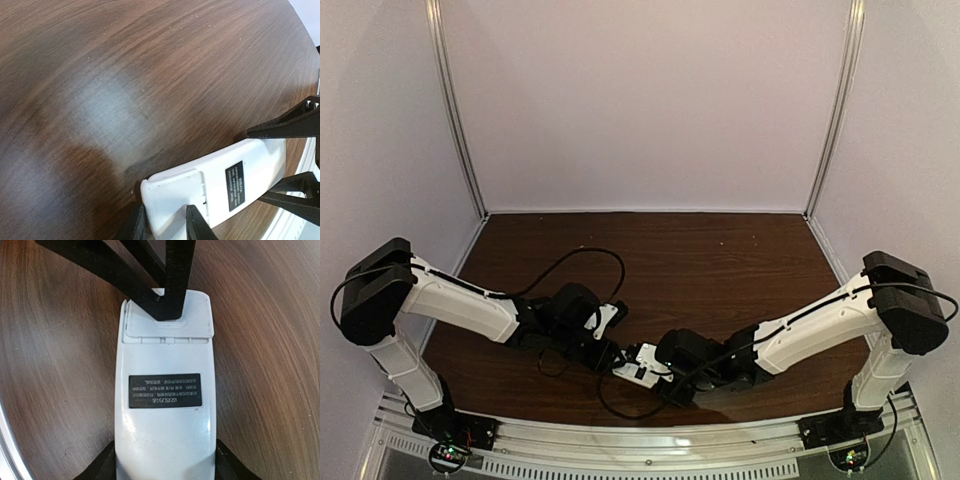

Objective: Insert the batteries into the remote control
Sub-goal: Adjust the battery cover of the remote control, then press the battery cover on the remote control.

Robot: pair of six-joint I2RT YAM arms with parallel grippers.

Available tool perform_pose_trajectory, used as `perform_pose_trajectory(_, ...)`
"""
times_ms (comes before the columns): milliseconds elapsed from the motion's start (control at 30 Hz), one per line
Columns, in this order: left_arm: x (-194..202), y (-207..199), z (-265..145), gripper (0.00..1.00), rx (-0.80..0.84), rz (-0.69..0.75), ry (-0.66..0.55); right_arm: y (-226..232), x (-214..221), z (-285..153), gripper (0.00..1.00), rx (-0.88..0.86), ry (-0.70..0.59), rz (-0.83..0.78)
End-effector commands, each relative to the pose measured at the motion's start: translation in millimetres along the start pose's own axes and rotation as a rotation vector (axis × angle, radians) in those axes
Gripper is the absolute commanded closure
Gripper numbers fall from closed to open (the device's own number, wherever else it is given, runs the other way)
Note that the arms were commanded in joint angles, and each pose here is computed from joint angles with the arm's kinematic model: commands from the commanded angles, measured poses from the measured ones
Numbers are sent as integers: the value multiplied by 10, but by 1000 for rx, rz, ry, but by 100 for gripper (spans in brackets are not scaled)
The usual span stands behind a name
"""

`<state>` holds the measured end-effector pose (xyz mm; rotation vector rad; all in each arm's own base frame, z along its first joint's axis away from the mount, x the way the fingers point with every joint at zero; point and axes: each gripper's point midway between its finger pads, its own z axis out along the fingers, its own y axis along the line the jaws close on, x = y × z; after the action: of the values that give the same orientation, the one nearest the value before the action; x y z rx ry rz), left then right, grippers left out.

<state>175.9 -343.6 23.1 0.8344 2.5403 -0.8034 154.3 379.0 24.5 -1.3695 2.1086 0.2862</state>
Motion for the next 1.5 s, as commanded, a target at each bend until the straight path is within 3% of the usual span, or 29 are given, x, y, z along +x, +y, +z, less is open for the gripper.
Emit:
perform_pose_trajectory(0,844,-129,52,72,81,9,299,-548,16,-2,100,294,-24,2)
perform_pose_trajectory(100,808,-122,58,66,77,9,286,-566,-36,-19,100,316,-52,1)
perform_pose_trajectory(367,787,-116,98,71,83,42,275,-539,-34,-36,100,347,-67,-25)
perform_pose_trajectory(600,721,-67,22,65,83,18,239,-468,-20,-11,100,311,-52,-34)
perform_pose_trajectory(767,470,-94,-200,54,96,50,102,-404,6,-36,100,263,-57,-33)
perform_pose_trajectory(1067,-232,247,-763,38,2,20,-207,-208,2,-25,100,173,-66,-128)
perform_pose_trajectory(1267,-540,278,-807,38,2,81,-233,-66,2,-24,100,91,-69,-161)
perform_pose_trajectory(1467,-778,393,-658,49,-43,135,-219,1,13,-21,100,52,-68,-181)
